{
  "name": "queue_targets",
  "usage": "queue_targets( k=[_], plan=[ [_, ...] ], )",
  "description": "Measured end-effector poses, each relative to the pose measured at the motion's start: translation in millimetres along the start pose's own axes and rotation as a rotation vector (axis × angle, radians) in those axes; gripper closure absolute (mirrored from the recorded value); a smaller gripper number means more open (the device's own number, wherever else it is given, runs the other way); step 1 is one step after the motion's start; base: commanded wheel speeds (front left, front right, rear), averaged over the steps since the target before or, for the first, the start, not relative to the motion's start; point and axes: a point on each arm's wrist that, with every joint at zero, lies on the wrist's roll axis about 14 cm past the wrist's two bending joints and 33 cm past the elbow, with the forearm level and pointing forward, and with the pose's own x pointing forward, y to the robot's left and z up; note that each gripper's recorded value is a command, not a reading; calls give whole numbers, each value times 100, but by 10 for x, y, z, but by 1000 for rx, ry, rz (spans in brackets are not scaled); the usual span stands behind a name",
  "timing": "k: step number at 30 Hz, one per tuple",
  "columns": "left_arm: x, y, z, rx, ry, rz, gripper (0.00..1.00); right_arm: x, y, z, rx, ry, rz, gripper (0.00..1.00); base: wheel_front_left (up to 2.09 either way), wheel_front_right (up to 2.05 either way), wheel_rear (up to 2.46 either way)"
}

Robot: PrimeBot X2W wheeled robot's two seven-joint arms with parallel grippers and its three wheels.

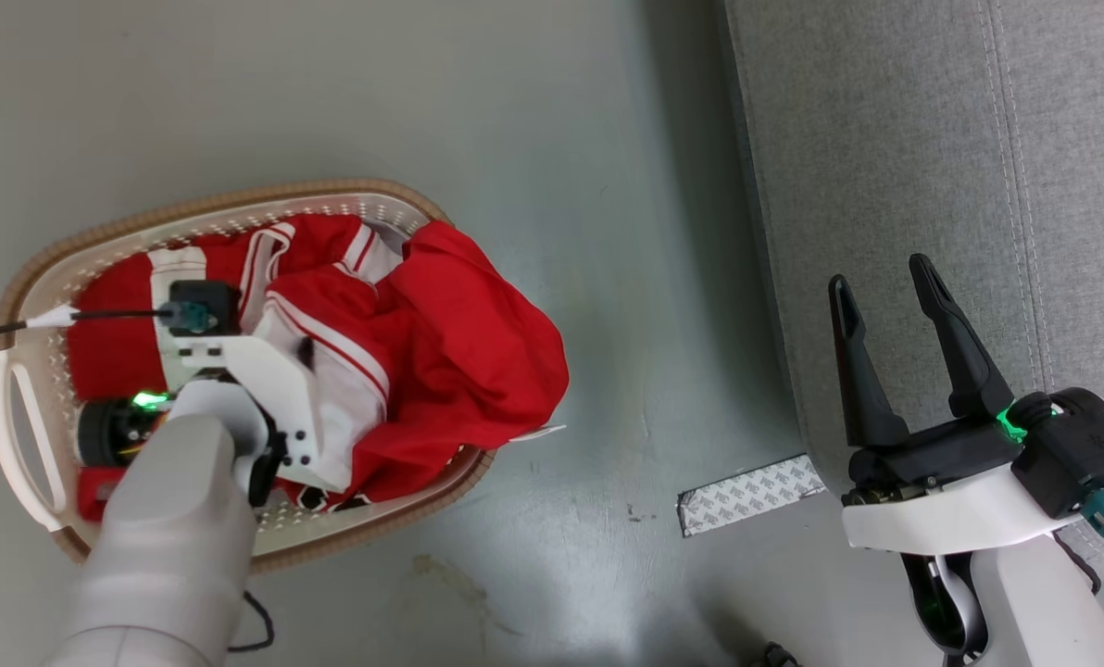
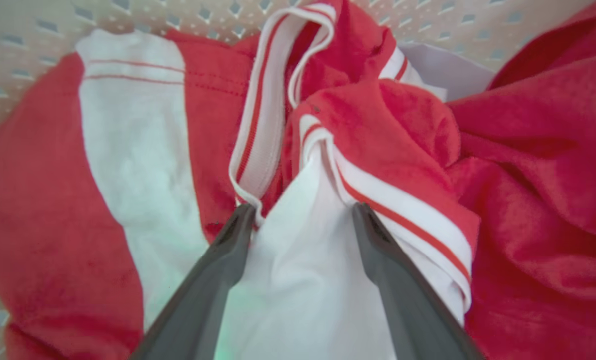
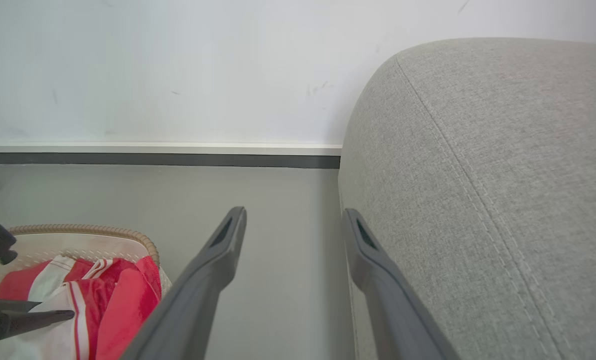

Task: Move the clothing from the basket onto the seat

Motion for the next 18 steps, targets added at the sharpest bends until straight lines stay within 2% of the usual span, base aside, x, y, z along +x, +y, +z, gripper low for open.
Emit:
queue_targets(
  k=[3,12,13,14,15,18],
  plan=[
    [27,-86,12,-18,4,-27,0,9,6,-21,0,5,2,0,0,0,0],
    [135,-245,-81,19,48,-82,0,44,-36,-67,-3,15,-8,0,0,0,0],
    [140,-254,-88,24,49,-86,20,44,-41,-73,-3,17,-10,0,0,0,0],
    [140,-266,-95,28,51,-93,58,44,-42,-76,-3,17,-11,0,0,0,0],
    [138,-274,-90,32,46,-97,100,45,-42,-76,-2,17,-11,0,0,0,0],
    [110,-296,-51,41,21,-107,100,48,-46,-70,1,15,-13,0,0,0,0]
  ],
)
